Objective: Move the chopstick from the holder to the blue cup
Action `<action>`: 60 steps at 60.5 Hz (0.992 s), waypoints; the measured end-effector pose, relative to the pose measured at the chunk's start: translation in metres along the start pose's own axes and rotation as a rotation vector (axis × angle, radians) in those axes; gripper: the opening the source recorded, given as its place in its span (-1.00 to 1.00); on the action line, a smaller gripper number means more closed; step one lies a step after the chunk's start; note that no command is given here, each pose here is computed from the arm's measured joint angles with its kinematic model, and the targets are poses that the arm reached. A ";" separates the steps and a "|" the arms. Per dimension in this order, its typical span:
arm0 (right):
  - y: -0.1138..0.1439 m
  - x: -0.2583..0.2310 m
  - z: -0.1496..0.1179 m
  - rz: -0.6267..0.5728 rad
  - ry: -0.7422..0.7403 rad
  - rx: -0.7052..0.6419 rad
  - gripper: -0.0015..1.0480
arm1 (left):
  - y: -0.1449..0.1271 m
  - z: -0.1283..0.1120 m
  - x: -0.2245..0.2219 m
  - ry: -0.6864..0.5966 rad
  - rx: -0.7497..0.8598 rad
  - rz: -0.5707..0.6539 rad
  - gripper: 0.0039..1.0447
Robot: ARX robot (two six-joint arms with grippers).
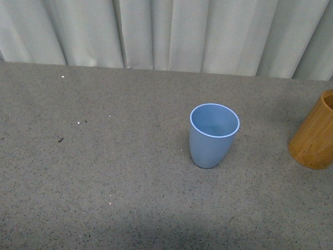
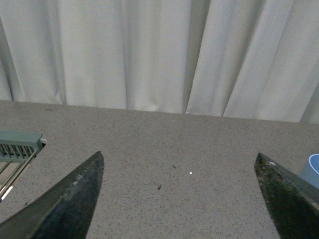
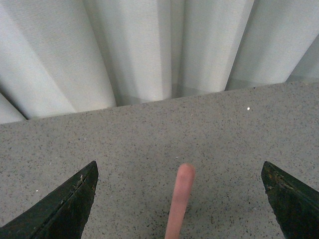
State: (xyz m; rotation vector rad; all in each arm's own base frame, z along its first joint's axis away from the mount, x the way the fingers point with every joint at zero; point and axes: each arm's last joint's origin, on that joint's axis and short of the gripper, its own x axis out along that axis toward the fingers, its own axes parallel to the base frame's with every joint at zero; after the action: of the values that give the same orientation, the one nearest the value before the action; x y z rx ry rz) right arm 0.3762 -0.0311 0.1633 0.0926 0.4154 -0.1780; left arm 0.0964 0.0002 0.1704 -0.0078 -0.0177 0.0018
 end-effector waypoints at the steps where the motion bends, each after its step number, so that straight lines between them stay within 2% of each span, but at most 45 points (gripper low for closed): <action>1: 0.000 0.002 0.000 -0.001 0.002 0.003 0.82 | 0.000 0.000 0.000 0.000 0.001 0.000 0.91; 17: -0.003 0.027 -0.009 -0.016 0.034 0.051 0.82 | 0.000 0.000 0.000 0.000 0.001 0.000 0.88; 60: 0.013 0.064 -0.002 -0.001 -0.004 0.105 0.82 | 0.000 0.000 0.000 0.000 0.001 0.000 0.88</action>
State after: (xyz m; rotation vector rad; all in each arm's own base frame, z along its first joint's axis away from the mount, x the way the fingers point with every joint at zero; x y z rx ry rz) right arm 0.4352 -0.0274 0.1362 0.1948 0.4025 -0.2011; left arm 0.0964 0.0002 0.1704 -0.0070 -0.0177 0.0018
